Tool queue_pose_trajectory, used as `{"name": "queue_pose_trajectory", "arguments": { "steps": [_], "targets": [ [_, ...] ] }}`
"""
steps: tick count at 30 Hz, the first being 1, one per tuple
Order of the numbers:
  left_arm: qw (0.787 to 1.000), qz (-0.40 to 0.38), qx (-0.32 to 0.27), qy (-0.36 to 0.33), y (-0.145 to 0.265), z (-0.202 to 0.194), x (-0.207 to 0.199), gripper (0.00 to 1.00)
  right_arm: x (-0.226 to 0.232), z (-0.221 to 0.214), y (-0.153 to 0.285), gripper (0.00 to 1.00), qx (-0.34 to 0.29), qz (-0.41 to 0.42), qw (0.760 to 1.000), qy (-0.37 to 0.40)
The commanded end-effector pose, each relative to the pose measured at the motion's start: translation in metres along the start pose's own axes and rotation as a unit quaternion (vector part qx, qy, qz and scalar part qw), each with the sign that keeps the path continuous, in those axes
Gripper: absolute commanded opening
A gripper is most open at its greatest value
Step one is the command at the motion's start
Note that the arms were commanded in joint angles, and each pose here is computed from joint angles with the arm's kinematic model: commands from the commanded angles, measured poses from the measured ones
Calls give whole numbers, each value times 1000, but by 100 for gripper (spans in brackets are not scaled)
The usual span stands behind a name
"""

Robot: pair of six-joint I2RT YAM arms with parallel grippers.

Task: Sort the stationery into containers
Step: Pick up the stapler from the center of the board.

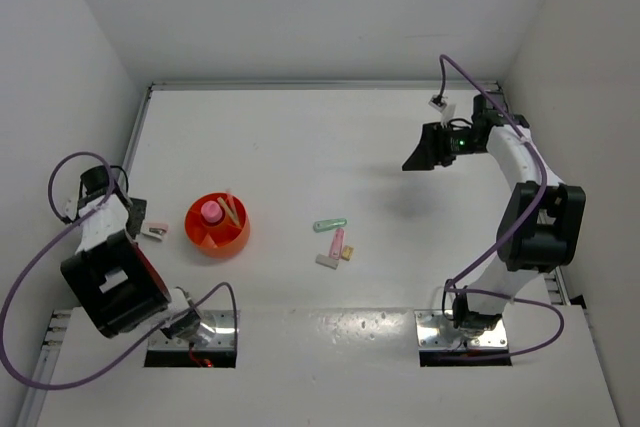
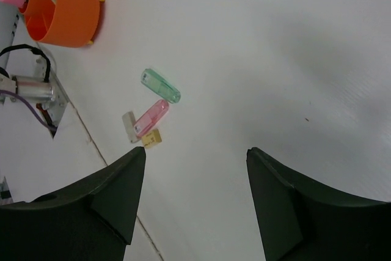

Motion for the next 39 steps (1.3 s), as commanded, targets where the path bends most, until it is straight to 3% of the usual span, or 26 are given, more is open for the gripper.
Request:
{"name": "queue_pose_trajectory", "arguments": {
  "steps": [1,15,22,29,39],
  "targets": [
    [999,-32,18,15,-10,7,-15,76,-3,6,6,68,-19,-14,1000,17],
    [998,-39,50,-5,-39,2,-31,73,-4,-2,1,68,-2,7,1000,10],
    [997,-38,60,-7,-45,2,-34,68,-3,-3,1,68,0,12,1000,11],
    [997,-32,68,-9,-52,-1,-34,48,4,-3,4,66,-4,16,1000,20],
    [996,-30,78,-20,-56,-6,-33,47,11,-1,9,66,-7,20,999,33]
  ]
}}
Point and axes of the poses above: each gripper's point midway between its finger pads, its own y axis back along the fingers, its own x axis along the line the jaws close on, z = x × y, the point moved 3 cm from there along y, back along the fingers, and after that the axes turned 14 degrees about -y, right-handed, at the moved point
